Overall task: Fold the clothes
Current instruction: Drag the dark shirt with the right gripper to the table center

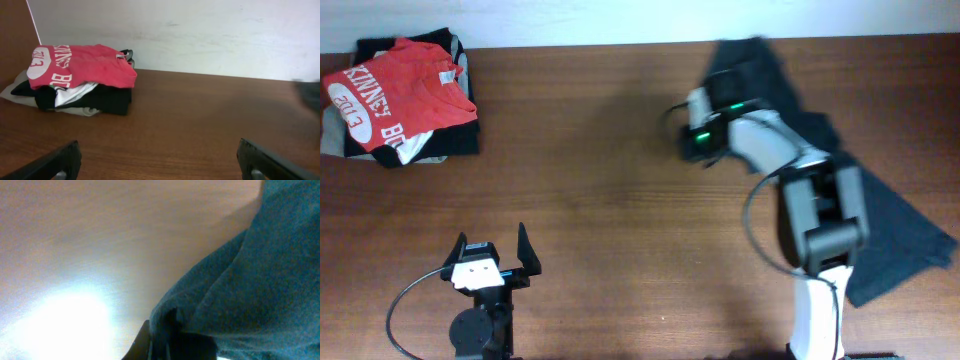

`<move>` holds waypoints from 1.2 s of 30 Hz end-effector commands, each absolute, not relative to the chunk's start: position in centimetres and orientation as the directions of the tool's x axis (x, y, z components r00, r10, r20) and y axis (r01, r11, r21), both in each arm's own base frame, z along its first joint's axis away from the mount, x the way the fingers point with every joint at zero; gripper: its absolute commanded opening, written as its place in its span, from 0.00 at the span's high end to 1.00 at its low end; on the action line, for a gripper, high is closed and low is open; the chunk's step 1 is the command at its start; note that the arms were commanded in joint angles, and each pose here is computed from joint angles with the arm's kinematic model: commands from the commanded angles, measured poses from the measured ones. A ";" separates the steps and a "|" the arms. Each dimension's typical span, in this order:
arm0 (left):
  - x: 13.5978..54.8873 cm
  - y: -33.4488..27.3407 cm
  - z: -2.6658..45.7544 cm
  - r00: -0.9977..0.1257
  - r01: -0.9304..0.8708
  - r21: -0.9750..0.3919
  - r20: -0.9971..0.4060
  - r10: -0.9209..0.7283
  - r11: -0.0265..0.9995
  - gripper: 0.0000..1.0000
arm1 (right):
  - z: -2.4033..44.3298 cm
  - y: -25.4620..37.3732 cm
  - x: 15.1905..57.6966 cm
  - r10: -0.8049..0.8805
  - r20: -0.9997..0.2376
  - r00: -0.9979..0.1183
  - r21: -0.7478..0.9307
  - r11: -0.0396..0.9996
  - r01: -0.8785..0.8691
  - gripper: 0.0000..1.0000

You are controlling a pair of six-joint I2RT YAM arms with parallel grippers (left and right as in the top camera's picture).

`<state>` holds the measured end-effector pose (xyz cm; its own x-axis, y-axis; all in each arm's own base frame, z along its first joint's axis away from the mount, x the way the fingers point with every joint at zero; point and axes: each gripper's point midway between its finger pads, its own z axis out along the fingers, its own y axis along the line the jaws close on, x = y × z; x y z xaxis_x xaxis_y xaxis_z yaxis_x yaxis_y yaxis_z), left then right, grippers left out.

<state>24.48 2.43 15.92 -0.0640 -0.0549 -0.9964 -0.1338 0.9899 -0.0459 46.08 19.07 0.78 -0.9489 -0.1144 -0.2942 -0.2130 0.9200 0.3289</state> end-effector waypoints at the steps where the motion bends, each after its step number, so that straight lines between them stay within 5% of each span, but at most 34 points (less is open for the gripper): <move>1: 24.4 2.6 15.9 -0.063 -0.142 -0.044 -0.997 -0.053 0.989 0.01 | -0.1 29.5 39.5 -0.283 -0.219 -0.934 0.419 0.837 -0.352 0.96; 6: 24.4 2.6 15.9 -0.063 -0.142 -0.044 -0.997 -0.053 0.989 0.01 | 0.8 38.7 29.5 -0.517 -0.163 -0.840 0.449 0.720 -0.530 0.96; 11: 24.4 2.6 15.9 -0.063 -0.142 -0.044 -0.997 -0.053 0.989 0.01 | 6.4 39.1 29.5 -0.589 -0.226 -0.776 0.200 0.752 -0.629 0.94; 12: 24.4 2.6 15.9 -0.063 -0.142 -0.044 -0.997 -0.053 0.989 0.01 | 7.9 39.3 29.7 -0.587 -0.251 -0.770 0.182 0.752 -0.633 0.75; 14: 24.4 2.6 15.9 -0.063 -0.142 -0.044 -0.997 -0.053 0.989 0.01 | 11.1 39.8 30.2 -0.556 -0.306 -0.773 0.198 0.757 -0.623 0.57; 15: 24.4 2.6 15.9 -0.063 -0.142 -0.044 -0.997 -0.053 0.989 0.01 | 12.6 39.9 30.7 -0.544 -0.337 -0.769 0.201 0.756 -0.623 0.19; 16: 24.4 2.6 15.9 -0.063 -0.142 -0.044 -0.997 -0.053 0.989 0.01 | 13.7 39.8 31.1 -0.533 -0.358 -0.767 0.203 0.757 -0.621 0.01; 22: 24.4 2.6 15.9 -0.063 -0.142 -0.044 -0.997 -0.053 0.989 0.01 | 17.9 32.7 38.1 -0.378 -0.434 -0.818 0.201 0.844 -0.497 0.01; 25: 24.4 2.6 15.9 -0.063 -0.142 -0.044 -0.997 -0.053 0.989 0.01 | 15.7 28.8 41.5 -0.324 -0.396 -0.859 0.194 0.885 -0.423 0.01; 26: 24.4 2.6 15.9 -0.063 -0.142 -0.044 -0.997 -0.053 0.989 0.01 | 14.2 27.8 42.6 -0.308 -0.375 -0.874 0.203 0.893 -0.402 0.08; 36: 24.4 2.6 15.9 -0.063 -0.142 -0.044 -0.997 -0.053 0.989 0.01 | 5.6 30.5 44.0 -0.364 -0.312 -0.877 0.248 0.860 -0.445 0.20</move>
